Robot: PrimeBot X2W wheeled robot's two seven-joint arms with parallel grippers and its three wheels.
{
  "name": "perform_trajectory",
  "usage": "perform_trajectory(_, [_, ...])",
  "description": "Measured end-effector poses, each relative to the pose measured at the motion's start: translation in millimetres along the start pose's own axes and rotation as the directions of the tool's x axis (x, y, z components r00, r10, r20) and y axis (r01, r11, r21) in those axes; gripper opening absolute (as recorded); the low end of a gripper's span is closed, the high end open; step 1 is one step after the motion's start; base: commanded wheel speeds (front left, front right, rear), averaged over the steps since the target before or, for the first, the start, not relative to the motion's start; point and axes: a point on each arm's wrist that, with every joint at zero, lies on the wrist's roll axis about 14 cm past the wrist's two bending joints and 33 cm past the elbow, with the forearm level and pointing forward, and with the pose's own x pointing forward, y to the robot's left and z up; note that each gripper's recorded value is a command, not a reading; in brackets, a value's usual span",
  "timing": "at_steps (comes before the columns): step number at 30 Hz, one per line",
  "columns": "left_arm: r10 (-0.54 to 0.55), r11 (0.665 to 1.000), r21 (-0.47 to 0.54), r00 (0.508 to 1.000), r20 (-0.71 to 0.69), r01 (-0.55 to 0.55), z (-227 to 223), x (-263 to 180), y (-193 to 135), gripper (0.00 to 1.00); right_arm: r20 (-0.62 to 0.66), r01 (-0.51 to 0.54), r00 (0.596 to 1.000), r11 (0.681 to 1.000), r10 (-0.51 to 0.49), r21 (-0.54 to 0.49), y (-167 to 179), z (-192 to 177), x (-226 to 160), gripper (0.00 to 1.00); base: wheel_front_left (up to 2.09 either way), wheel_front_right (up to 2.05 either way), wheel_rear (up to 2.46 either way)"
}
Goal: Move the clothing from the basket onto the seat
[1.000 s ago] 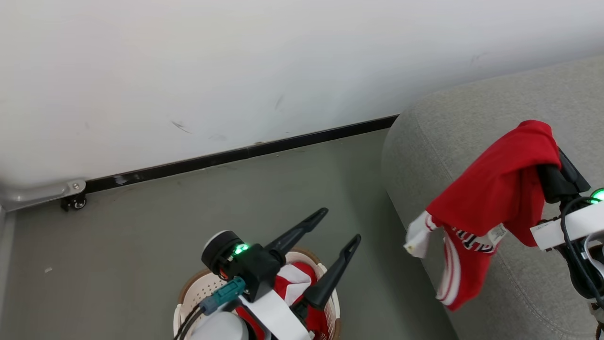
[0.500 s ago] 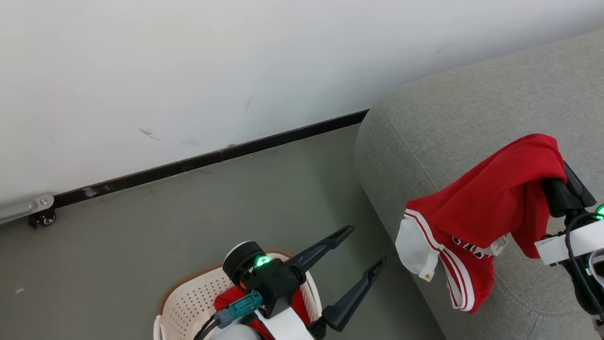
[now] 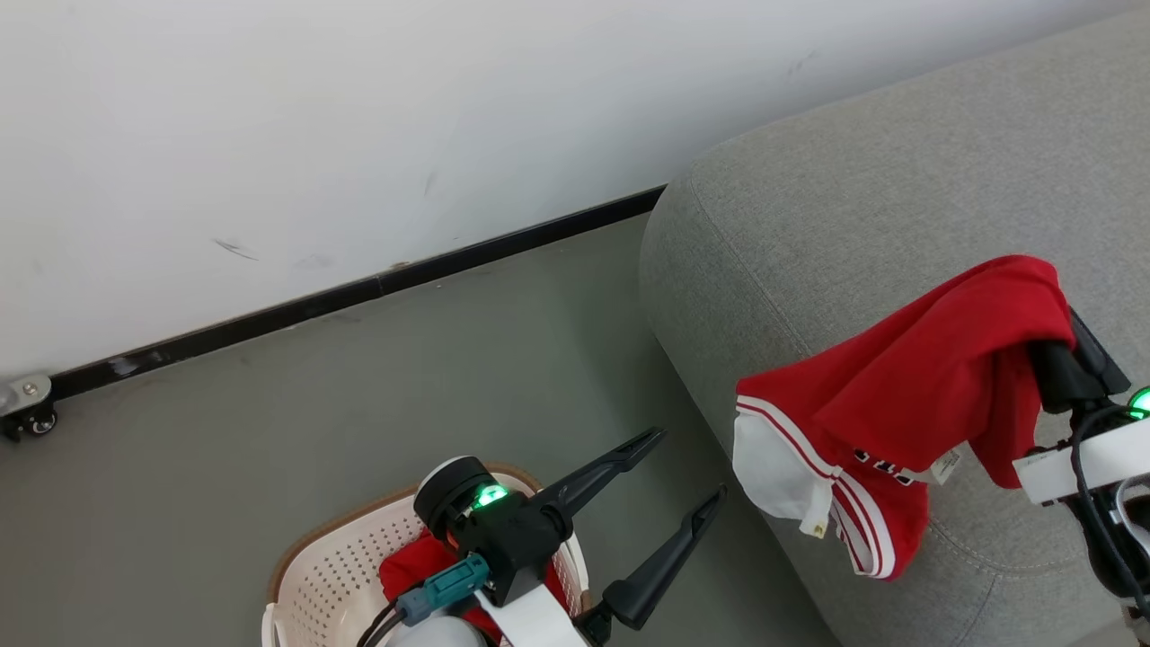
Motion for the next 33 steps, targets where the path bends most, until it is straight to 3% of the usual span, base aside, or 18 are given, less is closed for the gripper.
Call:
perform_trajectory(3, [0.001, 1.0, -0.009, 1.0, -0.001, -0.001, -2, 1, 3, 1.0, 0.026, -0.002, 1.0, 1.0, 0.003, -0.02, -1, 11, 10, 0.0, 0.0, 0.0, 0.0])
perform_trajectory(13, [0.052, 0.998, 0.019, 0.998, 0.031, -0.053, 6, 4, 36, 1.0, 0.253, 0.033, 0.968, 0.985, 0.01, -0.168, -17, 114, 64, 0.0, 0.0, 0.0, 0.0])
perform_trajectory(23, [0.115, 0.993, 0.029, 0.992, 0.053, -0.117, 9, 4, 69, 1.0, 0.389, 0.173, 0.918, 0.959, -0.076, -0.222, -55, 198, 93, 0.0, 0.0, 0.0, 0.0])
perform_trajectory(28, [0.132, 0.99, 0.035, 0.989, 0.063, -0.135, 9, 3, 82, 1.0, 0.401, 0.257, 0.904, 0.938, -0.148, -0.234, -81, 215, 100, 0.0, 0.0, 0.0, 0.0])
perform_trajectory(33, [0.145, 0.989, 0.031, 0.988, 0.059, -0.147, 6, 2, 91, 1.0, 0.351, 0.324, 0.906, 0.92, -0.236, -0.219, -109, 201, 106, 0.0, 0.0, 0.0, 0.0])
